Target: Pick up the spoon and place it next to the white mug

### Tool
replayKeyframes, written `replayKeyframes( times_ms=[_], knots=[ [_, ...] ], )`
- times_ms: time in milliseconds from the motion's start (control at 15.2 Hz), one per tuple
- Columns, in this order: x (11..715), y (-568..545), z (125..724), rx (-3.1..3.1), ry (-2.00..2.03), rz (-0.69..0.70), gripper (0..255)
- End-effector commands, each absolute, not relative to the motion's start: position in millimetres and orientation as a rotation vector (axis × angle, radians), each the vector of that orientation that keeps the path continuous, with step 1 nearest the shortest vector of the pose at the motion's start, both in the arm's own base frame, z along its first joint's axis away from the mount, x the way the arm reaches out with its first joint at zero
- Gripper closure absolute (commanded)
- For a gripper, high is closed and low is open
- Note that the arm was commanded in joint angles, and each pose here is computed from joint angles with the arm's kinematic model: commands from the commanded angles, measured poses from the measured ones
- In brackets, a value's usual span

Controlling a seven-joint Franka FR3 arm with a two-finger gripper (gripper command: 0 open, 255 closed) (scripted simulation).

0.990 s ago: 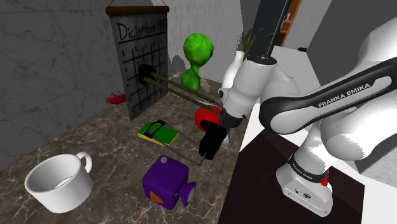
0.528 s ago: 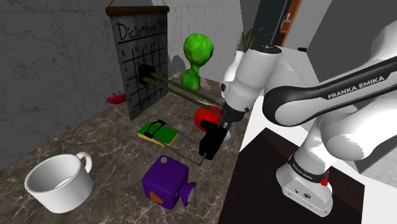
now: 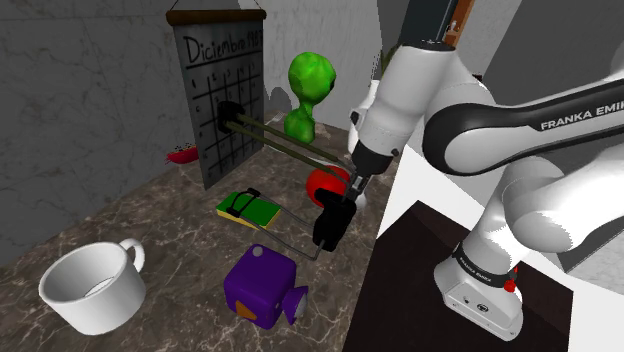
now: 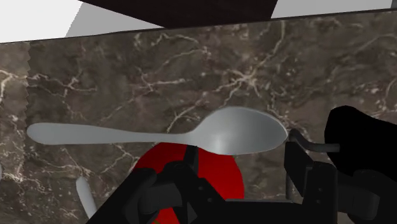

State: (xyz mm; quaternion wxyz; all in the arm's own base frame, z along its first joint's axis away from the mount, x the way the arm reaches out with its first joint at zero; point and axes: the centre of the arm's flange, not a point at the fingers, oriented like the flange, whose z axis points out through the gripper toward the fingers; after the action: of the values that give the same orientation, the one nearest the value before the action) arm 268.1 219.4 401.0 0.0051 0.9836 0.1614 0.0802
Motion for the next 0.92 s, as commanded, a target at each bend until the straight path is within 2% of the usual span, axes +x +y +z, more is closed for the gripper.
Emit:
replayKeyframes(
  times_ms=[0, 858],
  knots=[
    [267.9, 219.7, 411.3, 3.08, 0.506, 0.25, 255],
    [267.9, 219.7, 479.9, 3.08, 0.506, 0.25, 255]
  ],
)
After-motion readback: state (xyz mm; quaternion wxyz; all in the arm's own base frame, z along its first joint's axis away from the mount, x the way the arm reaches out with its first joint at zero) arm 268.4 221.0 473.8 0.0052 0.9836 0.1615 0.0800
